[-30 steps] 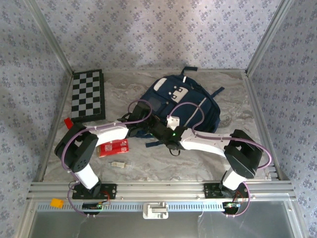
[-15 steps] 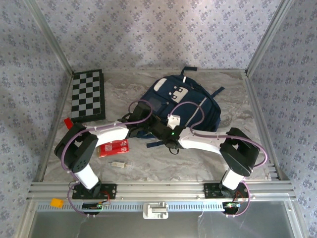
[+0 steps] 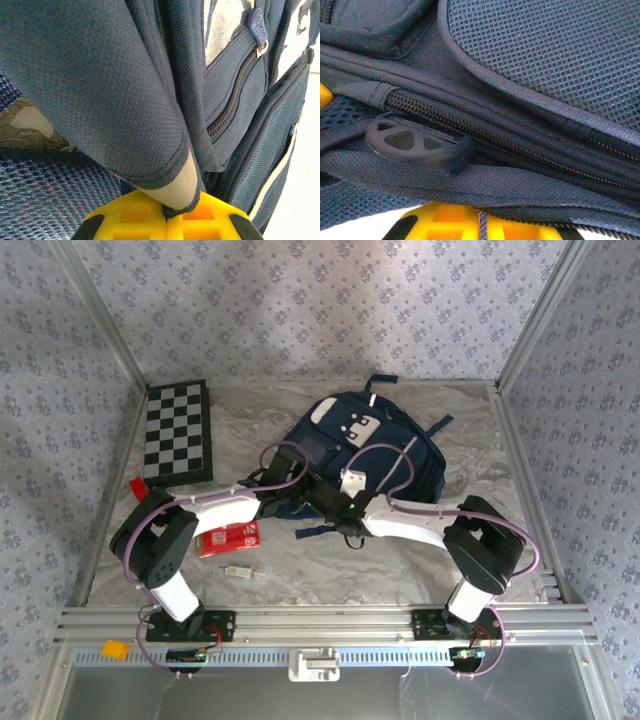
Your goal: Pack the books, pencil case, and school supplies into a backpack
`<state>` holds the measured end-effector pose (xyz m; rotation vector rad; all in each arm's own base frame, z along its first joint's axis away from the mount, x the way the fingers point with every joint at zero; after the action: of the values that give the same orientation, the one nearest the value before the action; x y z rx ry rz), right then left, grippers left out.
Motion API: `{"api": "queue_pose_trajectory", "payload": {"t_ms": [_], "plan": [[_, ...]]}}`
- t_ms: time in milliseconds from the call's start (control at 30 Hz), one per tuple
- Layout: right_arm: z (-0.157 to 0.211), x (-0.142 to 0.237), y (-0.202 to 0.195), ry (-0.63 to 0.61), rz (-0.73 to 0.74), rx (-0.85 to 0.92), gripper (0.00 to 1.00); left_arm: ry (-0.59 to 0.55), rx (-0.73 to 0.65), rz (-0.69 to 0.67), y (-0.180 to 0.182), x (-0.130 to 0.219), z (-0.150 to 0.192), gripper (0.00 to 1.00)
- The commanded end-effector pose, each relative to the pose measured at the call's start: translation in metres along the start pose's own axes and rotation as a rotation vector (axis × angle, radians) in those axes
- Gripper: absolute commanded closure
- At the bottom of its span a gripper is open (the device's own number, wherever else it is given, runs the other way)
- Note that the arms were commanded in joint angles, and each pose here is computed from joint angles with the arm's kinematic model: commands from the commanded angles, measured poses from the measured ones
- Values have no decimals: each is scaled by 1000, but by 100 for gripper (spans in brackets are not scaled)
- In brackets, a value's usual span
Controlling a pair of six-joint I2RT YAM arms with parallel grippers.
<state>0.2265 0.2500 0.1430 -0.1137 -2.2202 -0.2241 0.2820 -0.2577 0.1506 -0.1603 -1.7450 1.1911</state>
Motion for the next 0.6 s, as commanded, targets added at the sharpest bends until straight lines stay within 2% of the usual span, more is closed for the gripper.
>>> {"api": "queue_pose_trajectory", "payload": {"t_ms": [0, 300, 567], "plan": [[-2, 9, -7, -9, -38, 3, 99, 34, -42, 132, -34, 21, 5, 100], [5, 19, -25, -5, -111, 70, 100, -1, -50, 114, -31, 25, -4, 100], [16, 29, -55, 47, -89, 110, 100, -36, -76, 83, -26, 28, -27, 100]]}}
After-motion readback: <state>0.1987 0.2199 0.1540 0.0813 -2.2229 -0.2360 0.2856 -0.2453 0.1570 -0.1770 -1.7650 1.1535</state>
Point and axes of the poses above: each hand's point on the last joint's axis, 136 mm out from that joint toward the fingers, its own x axis back along the fingers, its own y axis along the line the jaws close on, z = x × y, the point moved 9 cm from there along x, back along the fingers, and after that the axes turned 2 degrees about -x, right-handed, at the moved point
